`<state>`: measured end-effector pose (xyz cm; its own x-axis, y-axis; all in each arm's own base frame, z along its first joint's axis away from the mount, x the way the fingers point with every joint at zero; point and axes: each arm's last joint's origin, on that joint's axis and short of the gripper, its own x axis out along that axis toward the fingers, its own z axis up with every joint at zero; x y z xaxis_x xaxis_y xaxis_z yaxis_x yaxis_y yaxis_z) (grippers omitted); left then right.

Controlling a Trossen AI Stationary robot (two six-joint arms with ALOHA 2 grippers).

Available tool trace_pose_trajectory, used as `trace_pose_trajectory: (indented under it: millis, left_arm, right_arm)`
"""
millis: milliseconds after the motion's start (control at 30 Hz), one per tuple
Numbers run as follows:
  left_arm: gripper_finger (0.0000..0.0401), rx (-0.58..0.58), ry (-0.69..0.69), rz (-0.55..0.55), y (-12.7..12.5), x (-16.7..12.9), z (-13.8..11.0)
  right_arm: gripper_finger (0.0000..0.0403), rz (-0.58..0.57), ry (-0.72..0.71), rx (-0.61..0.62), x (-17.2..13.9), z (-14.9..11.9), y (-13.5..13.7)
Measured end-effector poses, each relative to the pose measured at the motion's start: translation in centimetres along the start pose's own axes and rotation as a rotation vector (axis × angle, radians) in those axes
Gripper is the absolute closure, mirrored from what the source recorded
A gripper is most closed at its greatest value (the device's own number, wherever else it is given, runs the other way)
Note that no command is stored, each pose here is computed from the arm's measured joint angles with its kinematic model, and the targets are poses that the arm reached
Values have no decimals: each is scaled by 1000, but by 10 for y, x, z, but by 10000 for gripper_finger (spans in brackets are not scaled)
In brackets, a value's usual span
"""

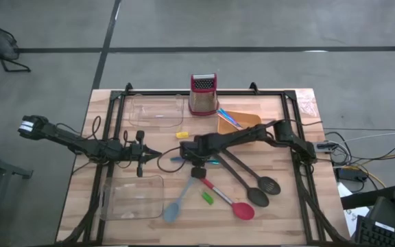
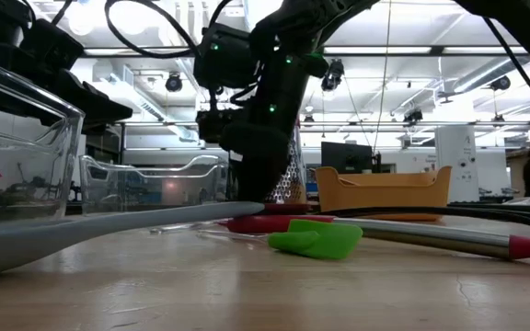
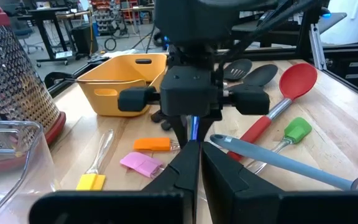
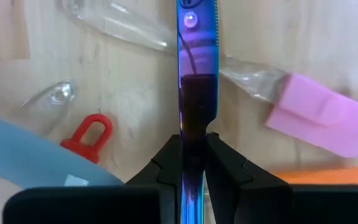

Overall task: Pick & Place Kitchen Items
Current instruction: Put the blue purple knife into the yellow bin

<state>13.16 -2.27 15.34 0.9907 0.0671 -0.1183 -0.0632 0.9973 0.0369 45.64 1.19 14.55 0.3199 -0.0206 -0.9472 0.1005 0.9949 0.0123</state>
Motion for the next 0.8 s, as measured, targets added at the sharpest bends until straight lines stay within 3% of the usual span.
trace_pose_trajectory:
  millis: [467, 800]
  left_arm:
    - [378, 0, 0, 0, 0, 0, 0]
    - [378, 0, 0, 0, 0, 0, 0]
  right_arm:
    - [357, 4, -55, 5, -36, 5, -1]
    - [358, -86, -41, 27, -59, 1, -8]
